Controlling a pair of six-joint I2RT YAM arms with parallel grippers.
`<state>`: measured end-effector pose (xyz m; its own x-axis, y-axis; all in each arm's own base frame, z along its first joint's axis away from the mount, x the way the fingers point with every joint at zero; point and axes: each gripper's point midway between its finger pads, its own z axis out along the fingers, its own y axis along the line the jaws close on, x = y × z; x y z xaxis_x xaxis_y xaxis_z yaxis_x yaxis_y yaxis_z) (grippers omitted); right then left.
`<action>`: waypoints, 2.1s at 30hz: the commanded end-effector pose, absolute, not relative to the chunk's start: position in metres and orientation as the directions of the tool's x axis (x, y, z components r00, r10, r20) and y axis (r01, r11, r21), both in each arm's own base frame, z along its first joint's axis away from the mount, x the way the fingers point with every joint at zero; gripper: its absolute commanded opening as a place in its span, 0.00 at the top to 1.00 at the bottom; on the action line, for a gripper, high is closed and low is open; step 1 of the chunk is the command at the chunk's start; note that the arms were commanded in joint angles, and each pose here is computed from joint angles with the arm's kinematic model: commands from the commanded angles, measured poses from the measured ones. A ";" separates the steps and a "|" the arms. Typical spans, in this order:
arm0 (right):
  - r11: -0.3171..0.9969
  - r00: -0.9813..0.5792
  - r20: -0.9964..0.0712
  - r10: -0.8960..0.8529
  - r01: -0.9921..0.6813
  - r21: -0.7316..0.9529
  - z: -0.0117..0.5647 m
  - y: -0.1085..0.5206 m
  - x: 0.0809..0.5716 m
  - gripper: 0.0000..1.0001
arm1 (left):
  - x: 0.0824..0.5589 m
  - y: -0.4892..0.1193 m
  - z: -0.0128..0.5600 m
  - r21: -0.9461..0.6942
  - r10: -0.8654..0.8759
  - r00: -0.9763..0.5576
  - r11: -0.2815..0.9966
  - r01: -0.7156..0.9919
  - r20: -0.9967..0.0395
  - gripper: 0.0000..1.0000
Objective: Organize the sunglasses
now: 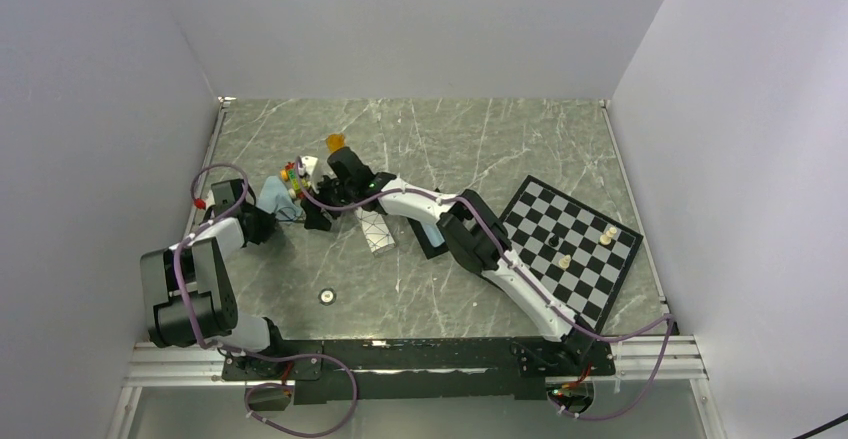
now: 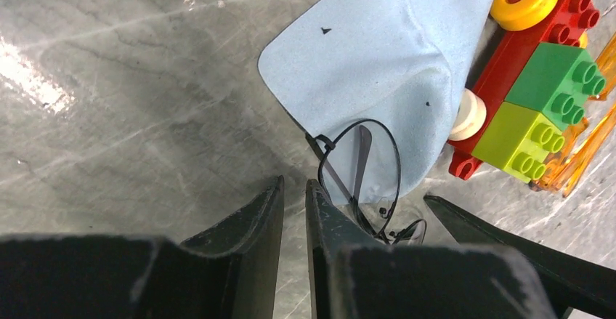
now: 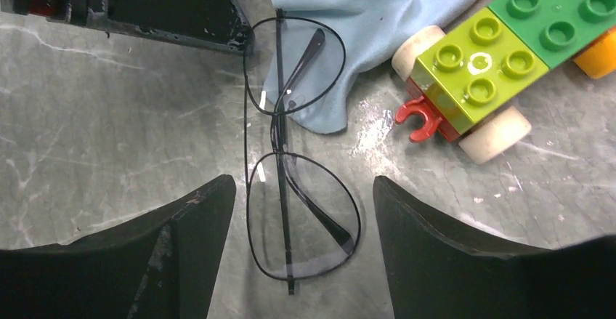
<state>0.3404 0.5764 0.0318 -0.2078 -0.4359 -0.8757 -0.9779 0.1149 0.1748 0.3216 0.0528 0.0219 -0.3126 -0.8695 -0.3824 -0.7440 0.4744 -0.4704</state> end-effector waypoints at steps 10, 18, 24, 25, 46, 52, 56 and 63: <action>0.096 -0.172 -0.868 -0.466 -0.985 0.143 0.028 0.591 0.318 0.50 | 0.324 0.062 0.018 -0.395 -0.813 -0.397 0.562 -0.726 -0.426 0.77; 0.153 -0.133 -0.874 -0.468 -0.986 0.068 0.050 0.588 0.310 0.74 | 0.315 0.053 0.030 -0.430 -0.809 -0.407 0.575 -0.696 -0.423 0.75; 0.199 -0.148 -0.909 -0.390 -0.977 0.074 0.080 0.580 0.303 0.84 | 0.300 0.039 0.047 -0.500 -0.822 -0.380 0.562 -0.658 -0.424 0.73; 0.201 -0.150 -0.913 -0.380 -0.977 0.076 0.085 0.579 0.300 0.85 | 0.298 0.037 0.054 -0.516 -0.822 -0.371 0.562 -0.646 -0.432 0.72; 0.173 -0.208 -0.935 -0.287 -0.971 0.163 0.160 0.542 0.258 0.81 | 0.250 0.025 0.168 -0.641 -0.792 -0.204 0.592 -0.489 -0.576 0.01; 0.199 -0.186 -0.903 -0.387 -0.973 0.115 0.120 0.562 0.281 0.61 | 0.248 0.028 0.151 -0.606 -0.792 -0.233 0.589 -0.534 -0.564 0.01; 0.197 -0.166 -0.877 -0.450 -0.977 0.083 0.090 0.572 0.287 0.55 | 0.249 0.032 0.139 -0.581 -0.792 -0.248 0.586 -0.565 -0.558 0.01; 0.162 -0.184 -0.840 -0.511 -0.980 0.116 0.053 0.582 0.281 0.48 | 0.249 0.035 0.127 -0.556 -0.790 -0.265 0.586 -0.590 -0.552 0.01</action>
